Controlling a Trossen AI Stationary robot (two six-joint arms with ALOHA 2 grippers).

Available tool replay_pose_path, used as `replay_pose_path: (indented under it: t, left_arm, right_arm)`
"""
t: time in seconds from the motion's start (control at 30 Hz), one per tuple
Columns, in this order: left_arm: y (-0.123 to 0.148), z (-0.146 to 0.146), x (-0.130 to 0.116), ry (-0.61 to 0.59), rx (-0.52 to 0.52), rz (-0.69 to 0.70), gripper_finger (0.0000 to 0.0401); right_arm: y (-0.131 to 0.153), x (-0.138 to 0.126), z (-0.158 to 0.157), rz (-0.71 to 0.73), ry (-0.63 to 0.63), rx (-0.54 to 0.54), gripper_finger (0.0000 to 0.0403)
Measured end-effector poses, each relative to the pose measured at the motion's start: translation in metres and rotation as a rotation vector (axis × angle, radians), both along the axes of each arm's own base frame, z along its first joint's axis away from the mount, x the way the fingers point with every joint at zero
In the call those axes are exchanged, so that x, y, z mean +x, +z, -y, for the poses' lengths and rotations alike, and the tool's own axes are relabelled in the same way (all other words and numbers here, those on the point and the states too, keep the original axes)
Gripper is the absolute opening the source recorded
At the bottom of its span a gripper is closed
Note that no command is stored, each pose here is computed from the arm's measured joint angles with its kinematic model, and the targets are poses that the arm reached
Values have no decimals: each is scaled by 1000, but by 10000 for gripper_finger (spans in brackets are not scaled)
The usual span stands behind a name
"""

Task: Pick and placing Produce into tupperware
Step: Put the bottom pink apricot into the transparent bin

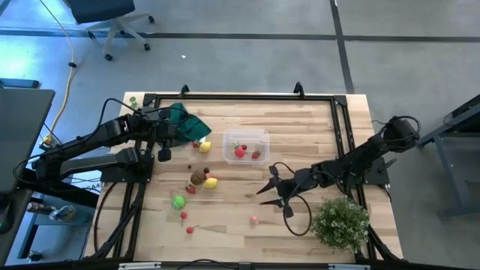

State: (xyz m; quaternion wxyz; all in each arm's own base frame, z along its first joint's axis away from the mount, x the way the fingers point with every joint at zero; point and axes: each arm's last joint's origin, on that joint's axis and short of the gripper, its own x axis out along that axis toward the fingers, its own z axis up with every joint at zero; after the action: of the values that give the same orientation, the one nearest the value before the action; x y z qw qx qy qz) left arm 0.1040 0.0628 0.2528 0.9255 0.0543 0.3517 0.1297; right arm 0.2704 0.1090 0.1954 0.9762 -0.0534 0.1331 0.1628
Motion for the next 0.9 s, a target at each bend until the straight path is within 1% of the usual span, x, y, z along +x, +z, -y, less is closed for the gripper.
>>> replay_pose_path:
  t: [0.2, 0.33, 0.5, 0.6, 0.73, 0.9]
  left_arm:
    - [0, 0, 0, 0, 0, 0, 99]
    - [0, 0, 0, 0, 0, 0, 99]
    - [0, 0, 0, 0, 0, 0, 99]
    - [0, 0, 0, 0, 0, 0, 99]
    - [0, 0, 0, 0, 0, 0, 99]
    - [0, 0, 0, 0, 0, 0, 99]
  right_arm:
    - [-3, -1, 0, -20, 23, -30, 223]
    - [-14, 2, -2, -72, 52, -20, 243]
    - [-33, 13, -11, -105, 74, -4, 245]
    - [-43, 24, -18, -138, 89, -21, 244]
    - [-55, 38, -28, -176, 137, -71, 244]
    - [-69, 44, -32, -243, 172, -77, 243]
